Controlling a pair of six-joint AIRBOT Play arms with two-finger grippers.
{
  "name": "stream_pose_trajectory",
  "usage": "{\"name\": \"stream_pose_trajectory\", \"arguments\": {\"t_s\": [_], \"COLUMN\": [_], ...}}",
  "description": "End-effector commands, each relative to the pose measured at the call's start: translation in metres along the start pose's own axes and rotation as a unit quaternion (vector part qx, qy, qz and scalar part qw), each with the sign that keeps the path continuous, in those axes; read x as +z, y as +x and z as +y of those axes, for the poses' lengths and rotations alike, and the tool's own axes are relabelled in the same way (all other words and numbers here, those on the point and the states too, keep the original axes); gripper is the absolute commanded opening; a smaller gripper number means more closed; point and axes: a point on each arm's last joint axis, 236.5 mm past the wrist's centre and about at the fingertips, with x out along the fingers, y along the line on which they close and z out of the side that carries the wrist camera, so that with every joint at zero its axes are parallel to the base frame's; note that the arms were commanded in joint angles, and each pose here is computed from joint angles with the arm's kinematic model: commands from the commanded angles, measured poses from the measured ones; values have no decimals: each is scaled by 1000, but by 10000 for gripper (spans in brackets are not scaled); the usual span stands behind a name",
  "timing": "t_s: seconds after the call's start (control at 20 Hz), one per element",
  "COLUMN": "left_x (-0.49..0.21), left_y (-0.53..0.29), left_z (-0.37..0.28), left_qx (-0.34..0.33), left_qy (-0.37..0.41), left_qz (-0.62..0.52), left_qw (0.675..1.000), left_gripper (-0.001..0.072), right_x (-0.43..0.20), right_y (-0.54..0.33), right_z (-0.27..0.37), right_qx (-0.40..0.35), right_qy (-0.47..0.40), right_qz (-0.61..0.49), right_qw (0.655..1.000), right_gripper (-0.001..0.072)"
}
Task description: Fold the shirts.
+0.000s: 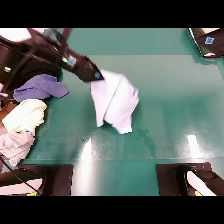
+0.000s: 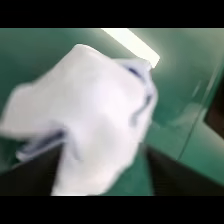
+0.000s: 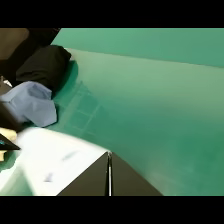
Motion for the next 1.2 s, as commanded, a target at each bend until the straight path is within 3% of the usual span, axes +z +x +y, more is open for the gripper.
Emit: {"name": "stream_pose_trajectory", "arguments": {"t_s": [0.0, 0.25, 0.5, 0.65, 0.9, 1.15], "left_x": [-53, -90, -221, -265, -288, -278], "left_y": [17, -38, 11, 39, 51, 70], "left_z": [73, 119, 110, 106, 108, 102], "left_qx": [55, 77, 43, 33, 46, 53], "left_qy": [-130, -221, -308, -346, -367, -335], "left_qz": [60, 34, 113, 126, 128, 125], "left_qw": [988, 972, 944, 929, 920, 932], "left_gripper": [705, 705, 705, 705, 705, 705], "right_x": [-7, -8, -12, -17, -32, -37], "right_y": [-1, -1, 5, 16, 40, 52], "right_z": [2, 3, -2, -3, 5, 5], "right_qx": [4, 4, 5, 13, 40, 47], "right_qy": [-1, -1, 5, 11, 12, 17], "right_qz": [16, 18, 29, 44, 82, 97], "right_qw": [1000, 1000, 1000, 999, 996, 994], "right_gripper": [17, 17, 17, 17, 17, 18]}}
